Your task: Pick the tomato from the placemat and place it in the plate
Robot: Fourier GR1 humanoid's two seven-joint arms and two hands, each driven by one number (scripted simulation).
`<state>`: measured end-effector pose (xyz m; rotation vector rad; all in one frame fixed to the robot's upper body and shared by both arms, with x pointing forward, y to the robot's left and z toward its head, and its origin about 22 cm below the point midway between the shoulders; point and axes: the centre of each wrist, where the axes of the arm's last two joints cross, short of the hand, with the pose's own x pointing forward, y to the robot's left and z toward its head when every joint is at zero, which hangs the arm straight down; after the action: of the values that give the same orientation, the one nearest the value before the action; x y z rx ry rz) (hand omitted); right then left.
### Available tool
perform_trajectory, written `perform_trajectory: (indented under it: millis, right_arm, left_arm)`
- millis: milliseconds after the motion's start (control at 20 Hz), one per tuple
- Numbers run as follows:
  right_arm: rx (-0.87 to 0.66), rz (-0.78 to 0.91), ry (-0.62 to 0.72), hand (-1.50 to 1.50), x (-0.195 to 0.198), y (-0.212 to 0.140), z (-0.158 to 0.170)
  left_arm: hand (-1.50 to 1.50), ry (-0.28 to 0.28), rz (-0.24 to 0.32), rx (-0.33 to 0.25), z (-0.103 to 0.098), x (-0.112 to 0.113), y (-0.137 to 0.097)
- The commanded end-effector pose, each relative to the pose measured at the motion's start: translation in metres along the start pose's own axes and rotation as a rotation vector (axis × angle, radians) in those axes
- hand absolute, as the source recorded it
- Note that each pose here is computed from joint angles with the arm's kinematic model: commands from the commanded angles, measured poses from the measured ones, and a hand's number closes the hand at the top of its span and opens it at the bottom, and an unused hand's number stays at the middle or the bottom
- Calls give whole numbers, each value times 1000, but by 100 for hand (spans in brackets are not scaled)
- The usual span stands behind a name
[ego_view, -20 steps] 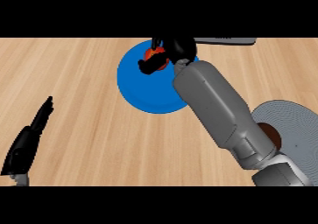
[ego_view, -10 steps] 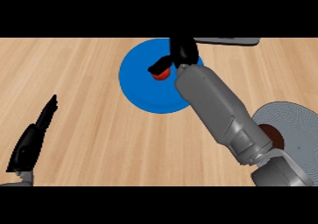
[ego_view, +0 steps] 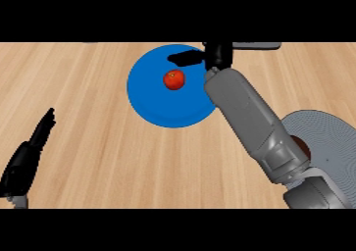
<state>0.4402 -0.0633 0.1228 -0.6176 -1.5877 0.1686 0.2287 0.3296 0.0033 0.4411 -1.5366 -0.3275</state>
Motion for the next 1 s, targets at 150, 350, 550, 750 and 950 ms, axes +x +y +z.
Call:
perform_trajectory:
  millis: [150, 350, 550, 750, 950]
  right_arm:
    - [-106, -257, -10, -150, -40, -33, -4]
    - [-110, -301, -77, -150, -76, -94, -22]
    - [-78, -273, -109, -150, -105, -123, -19]
    - [-64, -235, -148, -150, -134, -144, -14]
    - [-78, -243, -121, -150, -155, -186, -11]
  left_arm:
    - [0, 24, 17, 11, 15, -15, -3]
    - [0, 28, -3, 48, 5, -8, -3]
    - [0, 37, 6, 44, 5, -17, 9]
    - [0, 30, -1, 17, 18, 0, 2]
    - [0, 37, 9, 34, 4, -7, -6]
